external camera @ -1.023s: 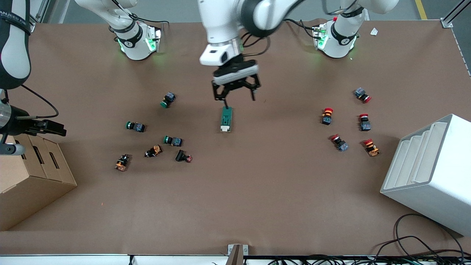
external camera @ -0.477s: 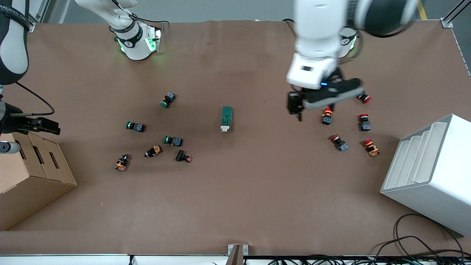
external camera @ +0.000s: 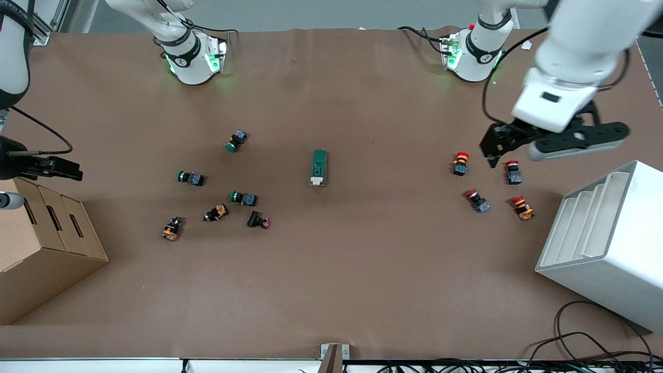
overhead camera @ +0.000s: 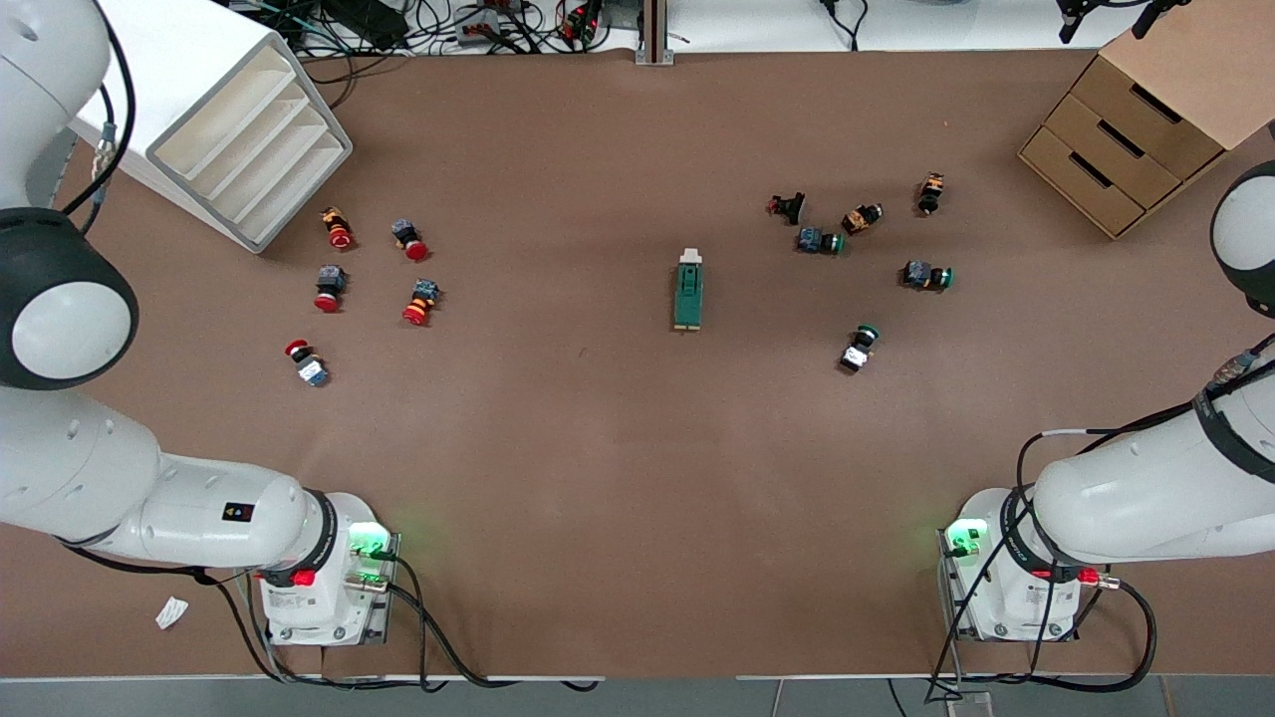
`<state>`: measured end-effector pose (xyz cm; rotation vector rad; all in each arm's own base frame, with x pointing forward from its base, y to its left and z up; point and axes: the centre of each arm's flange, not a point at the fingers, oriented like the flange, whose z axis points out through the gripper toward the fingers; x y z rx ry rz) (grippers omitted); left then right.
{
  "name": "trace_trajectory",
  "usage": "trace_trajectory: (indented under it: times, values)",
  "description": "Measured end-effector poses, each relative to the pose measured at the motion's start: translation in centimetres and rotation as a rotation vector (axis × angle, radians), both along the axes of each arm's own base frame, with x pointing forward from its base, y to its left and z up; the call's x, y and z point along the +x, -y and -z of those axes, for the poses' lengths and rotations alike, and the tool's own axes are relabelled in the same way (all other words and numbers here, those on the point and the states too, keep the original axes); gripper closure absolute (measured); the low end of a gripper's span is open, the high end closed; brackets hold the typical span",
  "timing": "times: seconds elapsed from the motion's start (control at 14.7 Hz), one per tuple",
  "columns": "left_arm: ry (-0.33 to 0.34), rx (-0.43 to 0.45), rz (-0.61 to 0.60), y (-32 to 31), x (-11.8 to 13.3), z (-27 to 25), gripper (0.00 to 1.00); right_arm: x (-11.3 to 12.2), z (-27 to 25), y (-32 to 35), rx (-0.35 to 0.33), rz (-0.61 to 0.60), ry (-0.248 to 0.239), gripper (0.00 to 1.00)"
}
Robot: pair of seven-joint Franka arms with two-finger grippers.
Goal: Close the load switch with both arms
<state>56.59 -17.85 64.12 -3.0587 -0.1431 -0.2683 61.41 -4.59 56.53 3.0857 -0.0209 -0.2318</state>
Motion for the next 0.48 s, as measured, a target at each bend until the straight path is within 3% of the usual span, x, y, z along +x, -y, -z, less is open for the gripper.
trace_trajectory:
  times: [0.14,0.48]
  values:
    - [-0.061,-0.018,0.051,-4.2,-0.5,-1.0,0.0,-0.6,-0.4,-0.1,0.005,0.004,-0.033,0.0]
    - [-0.15,-0.069,0.135,-11.0,-3.3,-1.6,0.0,-1.5,-2.0,0.8,0.027,0.022,0.016,0.0]
